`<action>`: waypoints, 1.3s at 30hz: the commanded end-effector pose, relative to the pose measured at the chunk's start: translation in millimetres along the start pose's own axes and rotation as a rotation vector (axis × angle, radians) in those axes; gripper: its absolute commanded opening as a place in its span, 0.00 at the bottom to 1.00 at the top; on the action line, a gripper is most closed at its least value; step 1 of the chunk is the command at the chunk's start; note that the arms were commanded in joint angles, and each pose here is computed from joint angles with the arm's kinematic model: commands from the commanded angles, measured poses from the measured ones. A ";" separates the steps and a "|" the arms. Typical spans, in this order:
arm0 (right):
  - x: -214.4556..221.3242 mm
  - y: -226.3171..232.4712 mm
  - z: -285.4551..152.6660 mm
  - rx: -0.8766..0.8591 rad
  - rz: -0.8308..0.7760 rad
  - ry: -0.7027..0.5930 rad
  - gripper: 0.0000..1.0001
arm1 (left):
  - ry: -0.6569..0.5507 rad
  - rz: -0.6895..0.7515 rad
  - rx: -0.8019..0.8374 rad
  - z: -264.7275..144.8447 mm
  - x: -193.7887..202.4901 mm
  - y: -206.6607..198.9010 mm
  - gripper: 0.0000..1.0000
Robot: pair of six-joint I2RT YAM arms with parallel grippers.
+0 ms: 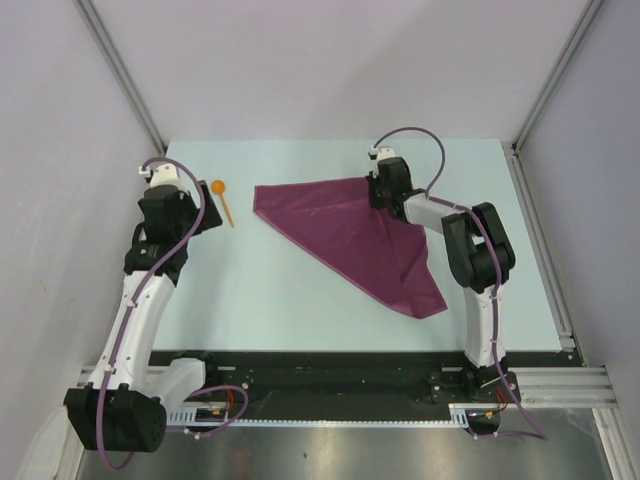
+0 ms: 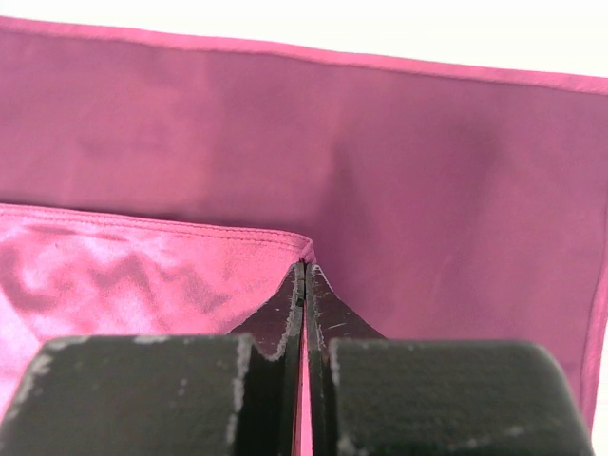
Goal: Fold the napkin, place the utensils inside, and roll it up
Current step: Fold the napkin
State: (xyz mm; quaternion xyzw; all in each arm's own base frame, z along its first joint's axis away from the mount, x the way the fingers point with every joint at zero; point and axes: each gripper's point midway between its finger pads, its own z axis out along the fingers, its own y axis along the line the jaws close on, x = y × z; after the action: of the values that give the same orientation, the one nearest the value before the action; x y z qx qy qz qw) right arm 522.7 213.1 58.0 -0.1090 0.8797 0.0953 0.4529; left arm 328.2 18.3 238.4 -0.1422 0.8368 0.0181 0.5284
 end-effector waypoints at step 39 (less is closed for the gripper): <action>-35.5 -108.2 57.9 0.177 0.229 0.007 0.00 | -0.017 -0.011 0.011 1.7 -7.0 -1.8 1.00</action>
State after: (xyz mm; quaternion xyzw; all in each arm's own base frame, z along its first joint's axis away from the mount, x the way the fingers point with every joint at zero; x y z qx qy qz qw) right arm 603.2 141.2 36.0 -0.0028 0.9003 0.0674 0.4300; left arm 329.6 17.5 234.5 -0.1410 0.8404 0.0174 0.5231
